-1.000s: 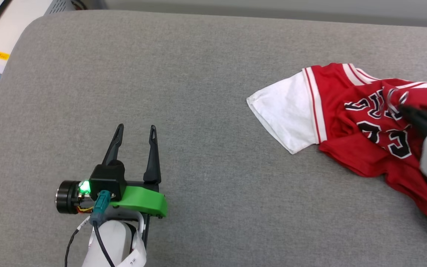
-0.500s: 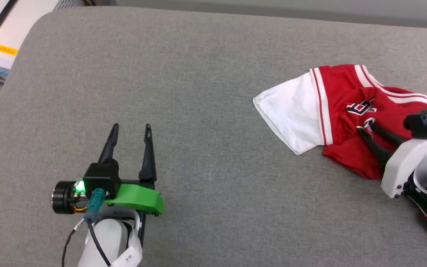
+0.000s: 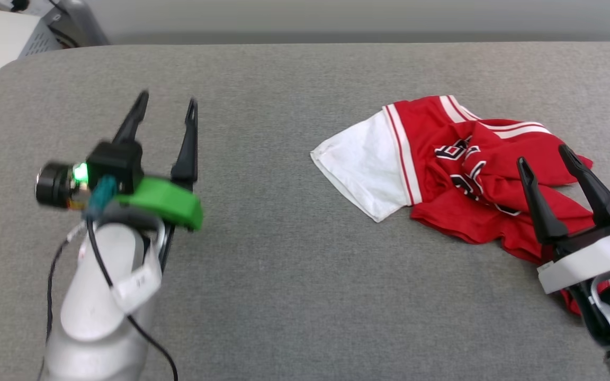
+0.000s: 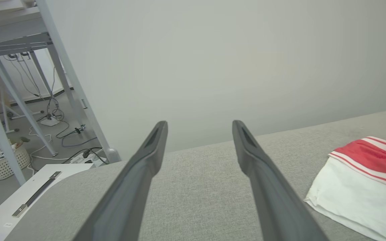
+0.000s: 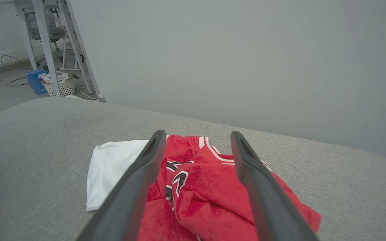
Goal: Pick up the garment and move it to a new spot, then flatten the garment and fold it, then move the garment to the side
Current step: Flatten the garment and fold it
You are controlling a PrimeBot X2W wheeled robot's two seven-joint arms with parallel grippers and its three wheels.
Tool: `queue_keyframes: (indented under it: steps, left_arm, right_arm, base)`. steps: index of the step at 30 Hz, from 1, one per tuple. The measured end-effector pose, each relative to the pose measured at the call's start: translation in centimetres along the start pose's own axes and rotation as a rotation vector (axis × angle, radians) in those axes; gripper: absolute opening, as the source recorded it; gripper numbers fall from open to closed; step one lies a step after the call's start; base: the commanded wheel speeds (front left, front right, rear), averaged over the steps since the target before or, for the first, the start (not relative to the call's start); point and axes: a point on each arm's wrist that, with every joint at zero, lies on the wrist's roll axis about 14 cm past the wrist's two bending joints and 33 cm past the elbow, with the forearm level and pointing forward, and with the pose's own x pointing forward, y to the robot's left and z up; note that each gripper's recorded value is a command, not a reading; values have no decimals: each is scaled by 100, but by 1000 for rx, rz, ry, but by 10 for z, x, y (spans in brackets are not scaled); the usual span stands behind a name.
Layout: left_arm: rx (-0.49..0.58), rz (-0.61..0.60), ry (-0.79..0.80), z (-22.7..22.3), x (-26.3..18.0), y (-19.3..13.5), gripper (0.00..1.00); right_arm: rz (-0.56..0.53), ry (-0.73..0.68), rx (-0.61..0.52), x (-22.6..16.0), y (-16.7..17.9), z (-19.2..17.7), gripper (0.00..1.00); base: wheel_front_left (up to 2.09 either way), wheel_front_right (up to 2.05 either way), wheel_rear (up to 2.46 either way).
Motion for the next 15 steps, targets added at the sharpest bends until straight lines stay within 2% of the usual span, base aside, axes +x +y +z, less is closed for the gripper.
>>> queue_keyframes:
  steps: [4, 7, 13, 15]
  left_arm:
    - [14, -98, 32, 14, 40, -18, 100]
    - [-3, -188, 113, 17, 68, -41, 100]
    - [-46, -407, 476, -18, 86, -99, 100]
    - [-8, -464, 591, -33, 84, -110, 100]
  right_arm:
    - [-62, -54, 3, -15, 3, 8, 100]
    - [-90, -61, 6, -24, 7, 8, 100]
    - [-114, -52, 4, -28, 8, 1, 100]
    - [-117, -44, 5, -28, 9, -2, 100]
  base:
    - [0, 0, 0]
    - [0, 0, 0]
    - [0, 0, 0]
    - [0, 0, 0]
